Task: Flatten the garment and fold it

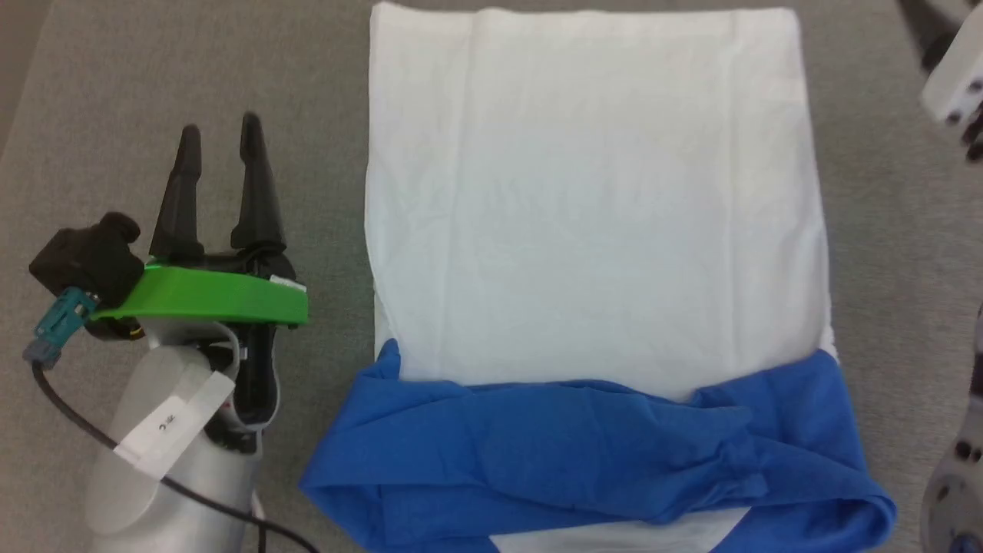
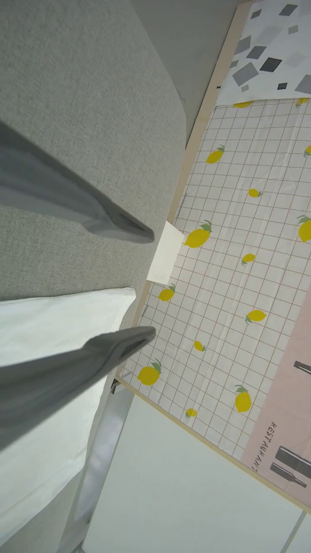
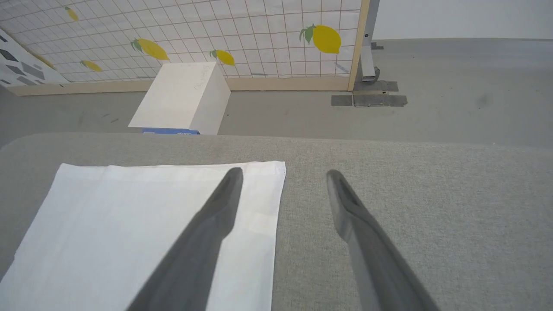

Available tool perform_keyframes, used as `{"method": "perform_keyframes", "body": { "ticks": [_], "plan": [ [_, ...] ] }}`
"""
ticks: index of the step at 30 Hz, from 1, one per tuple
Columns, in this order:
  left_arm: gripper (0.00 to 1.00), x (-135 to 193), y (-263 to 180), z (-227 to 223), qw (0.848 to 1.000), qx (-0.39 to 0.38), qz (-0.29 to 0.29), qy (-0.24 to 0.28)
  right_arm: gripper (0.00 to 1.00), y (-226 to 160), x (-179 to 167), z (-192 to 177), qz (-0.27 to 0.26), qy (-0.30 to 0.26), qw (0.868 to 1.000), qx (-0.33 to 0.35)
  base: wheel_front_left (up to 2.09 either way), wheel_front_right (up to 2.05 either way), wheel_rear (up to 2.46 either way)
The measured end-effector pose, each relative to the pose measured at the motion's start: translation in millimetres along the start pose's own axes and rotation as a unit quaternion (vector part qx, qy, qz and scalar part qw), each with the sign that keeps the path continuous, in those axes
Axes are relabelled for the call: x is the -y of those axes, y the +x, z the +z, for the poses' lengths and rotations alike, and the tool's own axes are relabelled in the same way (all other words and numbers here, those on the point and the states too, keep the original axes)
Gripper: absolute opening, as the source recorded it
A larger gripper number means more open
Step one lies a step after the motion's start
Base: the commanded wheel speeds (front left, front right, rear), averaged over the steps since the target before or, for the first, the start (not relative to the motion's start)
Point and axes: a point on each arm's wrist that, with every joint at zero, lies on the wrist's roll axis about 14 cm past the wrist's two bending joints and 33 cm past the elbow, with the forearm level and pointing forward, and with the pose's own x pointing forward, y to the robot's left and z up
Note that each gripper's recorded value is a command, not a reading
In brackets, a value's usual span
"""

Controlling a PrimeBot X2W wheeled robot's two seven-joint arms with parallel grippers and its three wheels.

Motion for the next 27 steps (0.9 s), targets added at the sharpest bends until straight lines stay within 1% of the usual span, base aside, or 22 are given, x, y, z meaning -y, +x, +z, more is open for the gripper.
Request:
{"method": "perform_keyframes", "body": {
  "ticks": [2,5,7,13,17,20,25,26,27],
  "plan": [
    [1.0,-3,4,-8,1.0,-0.005,0.003,-0.003,1.0,19,1,-2,-0.011,-0.02,0.999,-0.027,0.0,0.0,0.0],
    [1.0,-9,7,-23,1.0,-0.016,0.01,-0.001,1.0,47,3,-18,-0.027,-0.054,0.995,-0.083,0.0,0.0,0.0],
    [1.0,-18,7,-34,0.999,-0.026,0.023,-0.002,1.0,64,4,-33,-0.038,-0.074,0.989,-0.124,0.0,0.0,0.0],
    [1.0,-41,3,-58,0.997,-0.051,0.049,0.008,1.0,103,-4,-75,-0.041,-0.112,0.971,-0.209,0.0,0.0,0.0],
    [1.0,-56,-1,-72,0.995,-0.066,0.066,0.016,1.0,120,-14,-104,-0.03,-0.135,0.957,-0.255,0.0,0.0,0.0],
    [1.0,-63,-3,-80,0.994,-0.076,0.075,0.02,1.0,130,-18,-106,-0.026,-0.146,0.951,-0.27,0.0,0.0,0.0],
    [1.0,-70,-6,-91,0.992,-0.09,0.079,0.03,1.0,134,-22,-112,-0.02,-0.155,0.94,-0.302,0.0,0.0,0.0],
    [1.0,-69,-5,-91,0.992,-0.089,0.078,0.031,0.45,133,-21,-112,-0.02,-0.156,0.939,-0.306,0.0,0.0,0.0],
    [1.0,-68,-4,-92,0.993,-0.089,0.076,0.029,0.22,131,-21,-112,-0.02,-0.153,0.938,-0.311,0.0,0.0,0.0]
  ]
}}
